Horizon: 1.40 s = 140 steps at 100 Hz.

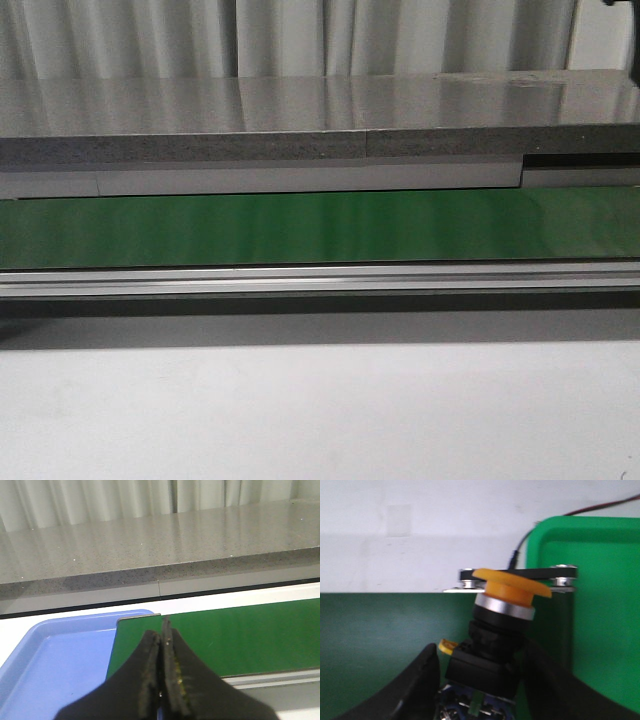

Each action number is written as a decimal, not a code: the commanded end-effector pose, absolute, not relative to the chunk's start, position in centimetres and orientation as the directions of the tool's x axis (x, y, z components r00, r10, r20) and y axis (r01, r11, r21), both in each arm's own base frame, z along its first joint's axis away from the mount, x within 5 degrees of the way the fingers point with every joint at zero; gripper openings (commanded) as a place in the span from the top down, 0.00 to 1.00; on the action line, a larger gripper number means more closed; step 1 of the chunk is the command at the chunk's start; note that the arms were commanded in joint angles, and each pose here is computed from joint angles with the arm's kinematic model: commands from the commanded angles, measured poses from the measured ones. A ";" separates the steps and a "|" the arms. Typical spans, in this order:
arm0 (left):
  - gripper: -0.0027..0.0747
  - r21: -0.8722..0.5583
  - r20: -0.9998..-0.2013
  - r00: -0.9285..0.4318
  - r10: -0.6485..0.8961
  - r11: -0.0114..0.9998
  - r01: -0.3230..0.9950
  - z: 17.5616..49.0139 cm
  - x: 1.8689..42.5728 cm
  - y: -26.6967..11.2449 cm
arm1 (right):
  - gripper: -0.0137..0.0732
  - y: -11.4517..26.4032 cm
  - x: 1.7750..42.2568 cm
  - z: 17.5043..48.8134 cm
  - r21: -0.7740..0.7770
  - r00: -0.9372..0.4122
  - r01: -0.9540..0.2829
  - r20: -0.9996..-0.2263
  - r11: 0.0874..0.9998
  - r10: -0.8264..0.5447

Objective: Move button from left to right
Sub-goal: 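Grasp the button with the right gripper and lift it off the belt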

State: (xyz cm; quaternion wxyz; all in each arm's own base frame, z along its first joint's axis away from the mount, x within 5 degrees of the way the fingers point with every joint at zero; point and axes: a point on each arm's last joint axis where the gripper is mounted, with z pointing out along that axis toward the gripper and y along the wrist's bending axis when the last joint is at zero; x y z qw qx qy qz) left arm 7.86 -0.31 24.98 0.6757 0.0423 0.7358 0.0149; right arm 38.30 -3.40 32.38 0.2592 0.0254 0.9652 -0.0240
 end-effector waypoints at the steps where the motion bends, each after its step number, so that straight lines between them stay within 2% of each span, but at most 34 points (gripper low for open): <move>1: 0.99 0.070 -0.998 0.002 0.070 0.997 0.023 26.5 7.9 -0.2 | 0.60 -6.4 37.6 35.1 -0.057 -0.800 0.129 -0.596 0.990 0.070; 14: 0.99 0.070 -0.998 0.002 0.070 0.997 0.023 26.5 7.9 -0.2 | 0.60 -10.6 37.7 33.6 -0.064 -0.806 0.219 -0.575 0.974 0.143; 31: 0.99 0.070 -0.998 0.002 0.070 0.997 0.023 26.5 7.9 -0.2 | 0.60 -13.8 38.2 30.9 -0.062 -0.826 0.282 -0.523 0.957 0.209; 55: 0.99 0.070 -0.998 0.002 0.070 0.997 0.023 26.5 7.9 -0.2 | 0.60 -15.2 39.7 26.4 -0.060 -0.868 0.293 -0.435 0.954 0.239; 77: 0.99 0.070 -0.998 0.002 0.070 0.997 0.023 26.5 7.9 -0.2 | 0.59 -15.5 40.3 24.0 -0.071 -0.891 0.286 -0.388 0.956 0.238; 91: 0.99 0.070 -0.998 0.002 0.070 0.997 0.023 26.5 7.9 -0.2 | 0.53 -15.7 40.4 23.6 -0.086 -0.898 0.282 -0.376 0.956 0.231; 124: 0.99 0.070 -0.998 0.002 0.070 0.997 0.023 26.5 7.9 -0.2 | 0.27 -15.6 40.1 23.5 -0.085 -0.907 0.281 -0.348 0.956 0.235; 140: 0.99 0.070 -0.998 0.002 0.070 0.997 0.023 26.5 7.9 -0.2 | 0.25 -15.6 40.1 23.5 -0.085 -0.909 0.281 -0.343 0.956 0.236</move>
